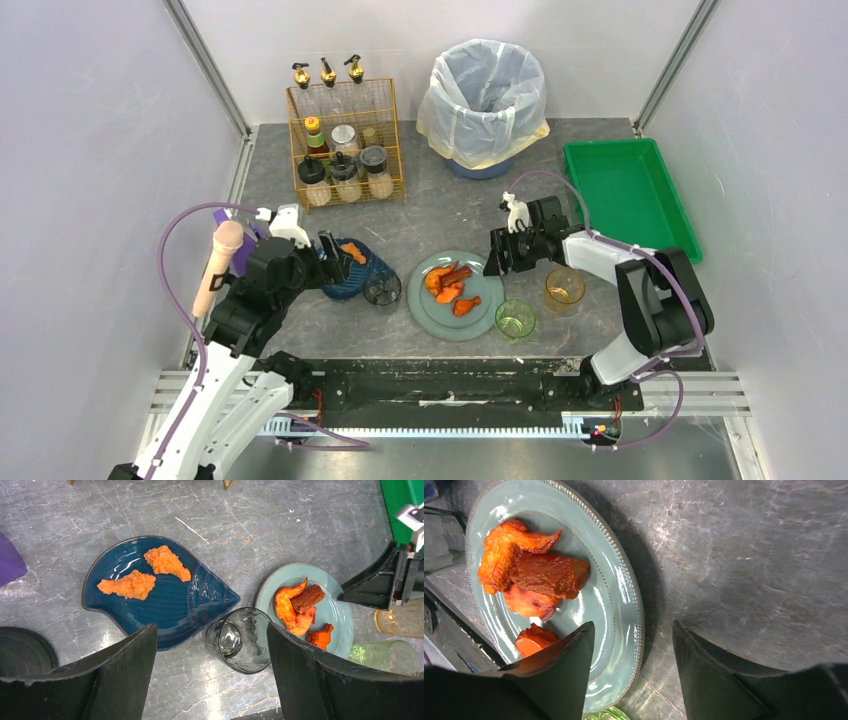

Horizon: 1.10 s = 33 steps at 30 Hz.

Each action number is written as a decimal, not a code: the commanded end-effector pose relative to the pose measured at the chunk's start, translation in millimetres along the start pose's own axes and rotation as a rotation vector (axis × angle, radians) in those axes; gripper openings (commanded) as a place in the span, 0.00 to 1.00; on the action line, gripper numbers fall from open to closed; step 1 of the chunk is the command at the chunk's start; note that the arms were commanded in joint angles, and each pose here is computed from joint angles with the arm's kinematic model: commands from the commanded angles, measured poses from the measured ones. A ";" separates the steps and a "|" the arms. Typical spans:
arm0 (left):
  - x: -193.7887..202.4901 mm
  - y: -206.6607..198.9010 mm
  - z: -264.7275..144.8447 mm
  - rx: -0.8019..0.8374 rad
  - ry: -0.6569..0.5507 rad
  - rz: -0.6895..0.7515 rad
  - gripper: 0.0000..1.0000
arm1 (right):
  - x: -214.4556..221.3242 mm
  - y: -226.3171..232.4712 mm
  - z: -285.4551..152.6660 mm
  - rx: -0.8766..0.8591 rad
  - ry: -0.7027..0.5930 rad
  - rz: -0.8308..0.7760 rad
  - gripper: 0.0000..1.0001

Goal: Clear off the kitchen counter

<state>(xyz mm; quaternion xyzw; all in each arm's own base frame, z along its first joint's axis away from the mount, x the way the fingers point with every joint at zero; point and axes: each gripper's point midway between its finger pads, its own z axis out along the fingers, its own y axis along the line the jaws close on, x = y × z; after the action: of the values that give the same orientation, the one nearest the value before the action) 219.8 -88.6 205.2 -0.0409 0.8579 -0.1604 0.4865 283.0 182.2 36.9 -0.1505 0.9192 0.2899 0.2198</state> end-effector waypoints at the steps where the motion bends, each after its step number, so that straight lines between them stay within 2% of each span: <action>1: -8.6 -0.8 0.6 0.011 -0.041 0.027 0.85 | -2.1 4.8 8.6 -0.078 0.011 -0.040 0.58; 5: -8.3 -0.3 0.2 0.010 -0.043 0.027 0.85 | 2.7 -0.4 15.1 -0.107 0.015 0.001 0.46; 12: -8.5 0.6 0.5 0.006 -0.046 0.023 0.85 | -13.1 -10.4 17.8 -0.105 -0.055 0.064 0.07; 15: -9.7 0.0 1.4 0.006 -0.049 0.014 0.85 | -29.5 -19.4 15.6 -0.079 -0.120 0.095 0.00; 20: -13.8 -15.7 5.0 0.073 -0.050 -0.042 0.85 | -55.1 -46.1 8.0 -0.010 -0.248 0.214 0.00; 27: -6.4 -53.9 20.2 0.227 0.053 -0.171 0.85 | -78.9 -90.4 -6.2 0.136 -0.414 0.402 0.00; 33: -10.8 -81.4 39.0 0.314 0.094 -0.260 0.84 | -85.5 -110.4 -8.5 0.207 -0.486 0.527 0.02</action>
<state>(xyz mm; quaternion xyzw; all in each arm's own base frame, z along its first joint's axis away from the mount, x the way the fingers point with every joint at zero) 240.9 -143.3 199.3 -0.0562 0.8594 -0.2785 0.4251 369.1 132.7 36.6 0.1117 0.8855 0.3311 0.3063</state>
